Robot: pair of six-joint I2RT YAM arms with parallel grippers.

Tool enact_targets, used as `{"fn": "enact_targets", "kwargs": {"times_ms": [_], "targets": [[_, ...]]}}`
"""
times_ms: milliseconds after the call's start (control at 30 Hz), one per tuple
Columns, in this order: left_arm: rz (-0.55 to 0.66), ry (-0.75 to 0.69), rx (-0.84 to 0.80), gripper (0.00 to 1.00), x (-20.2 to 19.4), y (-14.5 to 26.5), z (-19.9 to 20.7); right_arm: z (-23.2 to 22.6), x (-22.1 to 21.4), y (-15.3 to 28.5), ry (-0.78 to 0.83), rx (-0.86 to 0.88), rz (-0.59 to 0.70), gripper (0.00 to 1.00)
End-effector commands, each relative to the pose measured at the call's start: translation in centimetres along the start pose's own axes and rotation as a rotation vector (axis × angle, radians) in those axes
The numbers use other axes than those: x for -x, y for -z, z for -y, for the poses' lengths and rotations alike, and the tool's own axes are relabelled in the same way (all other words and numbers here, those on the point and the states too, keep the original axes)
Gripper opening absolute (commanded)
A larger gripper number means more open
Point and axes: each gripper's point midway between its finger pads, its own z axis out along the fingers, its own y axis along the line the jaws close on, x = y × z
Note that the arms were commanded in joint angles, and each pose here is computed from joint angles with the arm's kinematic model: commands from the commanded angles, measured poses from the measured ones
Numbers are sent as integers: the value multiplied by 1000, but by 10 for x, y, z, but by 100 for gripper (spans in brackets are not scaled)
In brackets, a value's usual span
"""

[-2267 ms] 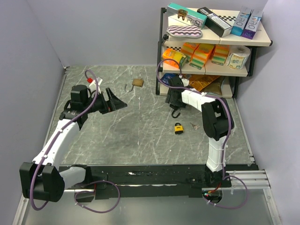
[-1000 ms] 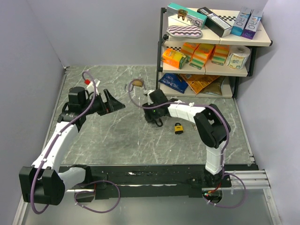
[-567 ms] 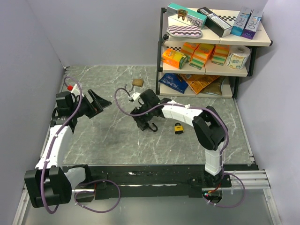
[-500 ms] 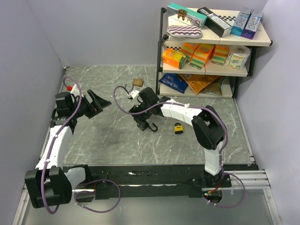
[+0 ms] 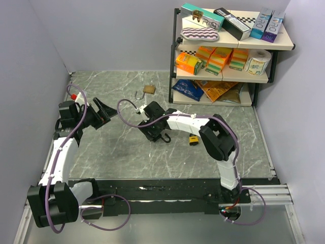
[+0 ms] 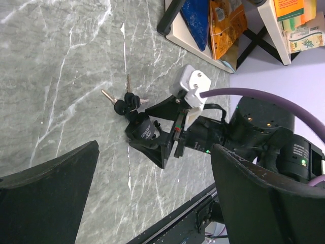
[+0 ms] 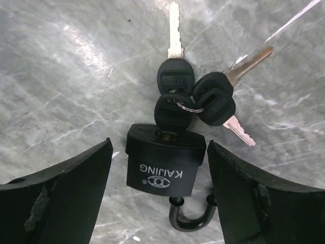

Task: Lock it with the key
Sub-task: Pick up the lock from the center of the board.

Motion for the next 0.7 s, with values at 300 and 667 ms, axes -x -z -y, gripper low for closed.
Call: {"fn": "enact_targets", "kwargs": {"times_ms": [300, 667], "targets": [[51, -10, 8, 96, 9, 4, 2, 9, -13, -26, -128, -81, -85, 68], [37, -27, 10, 96, 5, 4, 0, 7, 3, 0, -147, 4, -38, 0]]}}
